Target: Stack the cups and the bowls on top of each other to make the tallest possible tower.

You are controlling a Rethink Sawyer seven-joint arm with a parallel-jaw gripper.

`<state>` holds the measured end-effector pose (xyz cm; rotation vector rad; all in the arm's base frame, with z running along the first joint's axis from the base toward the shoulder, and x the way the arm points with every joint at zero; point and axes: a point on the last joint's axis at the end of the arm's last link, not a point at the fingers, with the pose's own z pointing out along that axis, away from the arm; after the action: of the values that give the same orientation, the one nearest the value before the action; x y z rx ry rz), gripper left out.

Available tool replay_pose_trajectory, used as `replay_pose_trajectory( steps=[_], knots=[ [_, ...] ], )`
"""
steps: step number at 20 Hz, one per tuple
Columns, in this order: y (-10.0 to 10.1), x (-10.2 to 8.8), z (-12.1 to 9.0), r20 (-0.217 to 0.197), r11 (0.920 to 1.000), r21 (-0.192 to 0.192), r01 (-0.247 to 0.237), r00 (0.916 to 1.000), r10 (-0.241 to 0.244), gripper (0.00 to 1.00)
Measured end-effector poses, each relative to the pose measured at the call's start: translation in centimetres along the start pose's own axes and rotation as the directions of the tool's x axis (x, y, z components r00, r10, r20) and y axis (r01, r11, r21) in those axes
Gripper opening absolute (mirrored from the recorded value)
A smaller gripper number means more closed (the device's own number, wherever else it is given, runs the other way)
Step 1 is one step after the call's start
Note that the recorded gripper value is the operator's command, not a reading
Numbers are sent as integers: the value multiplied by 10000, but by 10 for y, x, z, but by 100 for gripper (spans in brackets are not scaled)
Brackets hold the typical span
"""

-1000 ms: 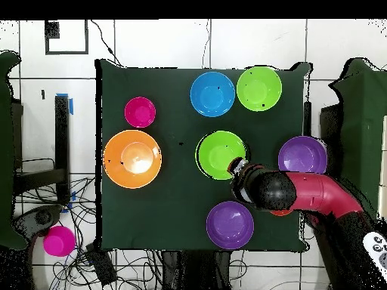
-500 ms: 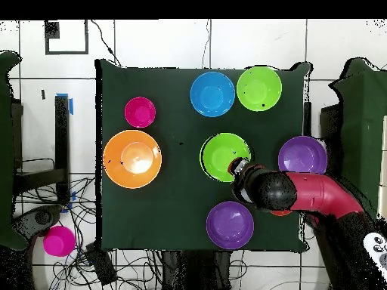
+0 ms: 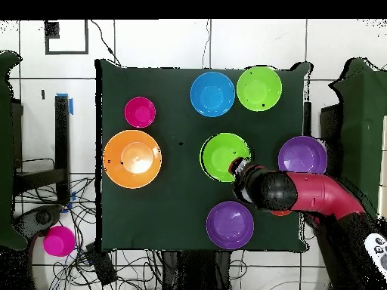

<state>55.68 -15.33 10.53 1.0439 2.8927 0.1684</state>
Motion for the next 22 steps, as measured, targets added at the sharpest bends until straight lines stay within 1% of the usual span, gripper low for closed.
replay_pose_trajectory(
  steps=[9,13,15,18,22],
  knots=[
    [0,0,-1,14,10000,4,-1,10000,1,100],
    [-4,-5,-8,152,10000,-31,-70,9999,71,100],
    [-9,-12,-23,344,9996,-109,-264,9990,268,100],
    [-12,-17,-35,501,9990,-157,-411,9979,419,100],
    [-14,-26,-57,741,9977,-201,-651,9950,664,100]
  ],
)
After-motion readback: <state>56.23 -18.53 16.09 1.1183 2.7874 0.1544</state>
